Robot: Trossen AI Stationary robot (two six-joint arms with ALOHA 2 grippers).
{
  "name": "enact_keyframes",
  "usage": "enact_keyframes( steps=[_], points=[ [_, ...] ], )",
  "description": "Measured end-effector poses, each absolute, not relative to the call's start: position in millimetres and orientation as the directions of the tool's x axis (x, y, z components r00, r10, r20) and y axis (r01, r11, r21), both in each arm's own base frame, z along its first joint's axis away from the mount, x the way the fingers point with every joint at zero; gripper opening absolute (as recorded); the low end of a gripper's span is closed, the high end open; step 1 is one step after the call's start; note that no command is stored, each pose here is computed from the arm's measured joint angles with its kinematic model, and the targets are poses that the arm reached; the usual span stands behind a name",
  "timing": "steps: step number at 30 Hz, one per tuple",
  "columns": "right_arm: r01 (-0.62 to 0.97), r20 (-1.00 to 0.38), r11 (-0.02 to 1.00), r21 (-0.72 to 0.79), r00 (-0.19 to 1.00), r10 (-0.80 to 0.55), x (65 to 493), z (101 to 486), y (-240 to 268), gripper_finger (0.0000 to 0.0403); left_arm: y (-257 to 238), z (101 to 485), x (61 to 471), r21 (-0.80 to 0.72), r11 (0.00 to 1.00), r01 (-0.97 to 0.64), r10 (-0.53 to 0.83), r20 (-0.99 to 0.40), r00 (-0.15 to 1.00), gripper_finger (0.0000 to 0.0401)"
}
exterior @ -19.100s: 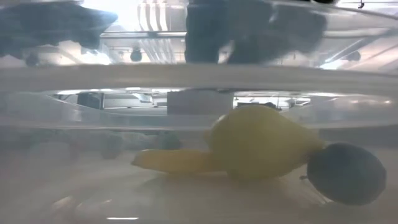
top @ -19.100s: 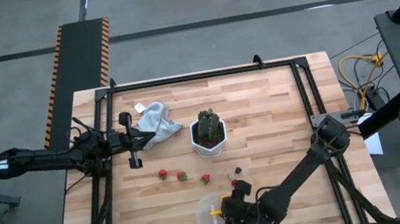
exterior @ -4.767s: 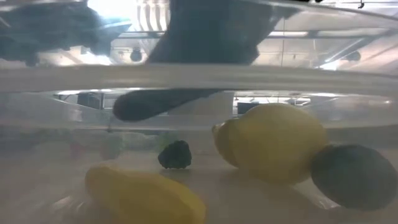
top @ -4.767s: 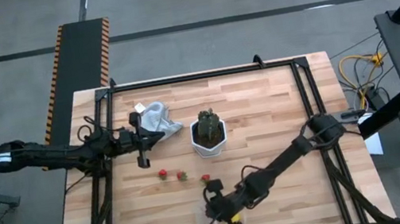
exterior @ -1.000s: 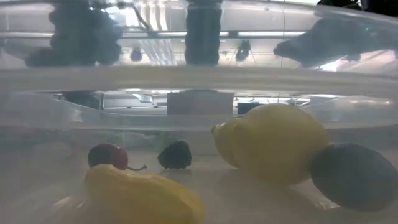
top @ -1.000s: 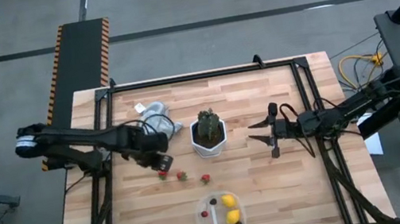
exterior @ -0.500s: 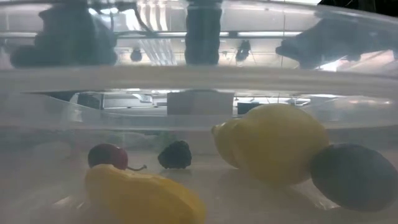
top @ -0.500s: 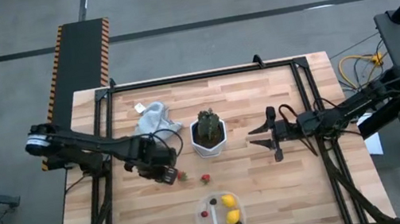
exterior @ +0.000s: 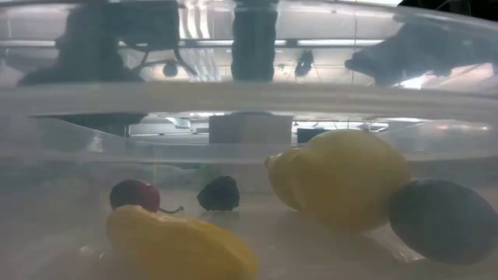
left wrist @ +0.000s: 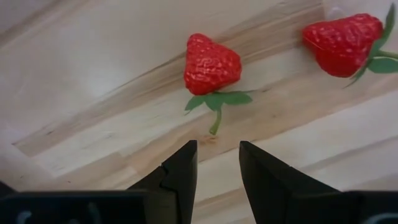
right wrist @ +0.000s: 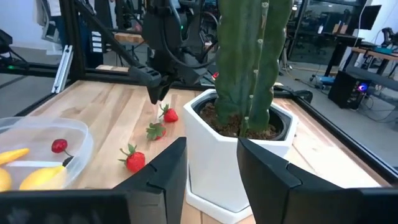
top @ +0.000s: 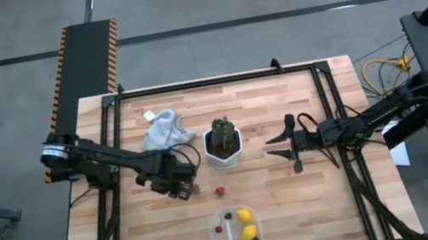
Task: Pick and placing Produce into tupperware
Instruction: Put the left red strawberry into the transparent bin
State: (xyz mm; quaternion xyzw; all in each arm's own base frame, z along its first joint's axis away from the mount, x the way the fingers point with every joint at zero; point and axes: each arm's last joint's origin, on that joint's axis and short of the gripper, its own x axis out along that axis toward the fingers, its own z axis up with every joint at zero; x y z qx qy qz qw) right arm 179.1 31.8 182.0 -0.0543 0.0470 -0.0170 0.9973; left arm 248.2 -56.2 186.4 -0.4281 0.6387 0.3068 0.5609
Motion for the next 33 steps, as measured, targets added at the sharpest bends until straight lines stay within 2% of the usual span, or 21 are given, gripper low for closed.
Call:
enact_keyframes(
  steps=[33],
  points=[
    [0.026, -0.116, 0.993, -0.116, 0.992, -0.039, 178.9, 179.6, 31.8, 0.0127, -53.9, 178.8, 252.7, -0.073, 0.448, -0.891, -0.127, -0.992, 0.017, 0.0105]
  ],
)
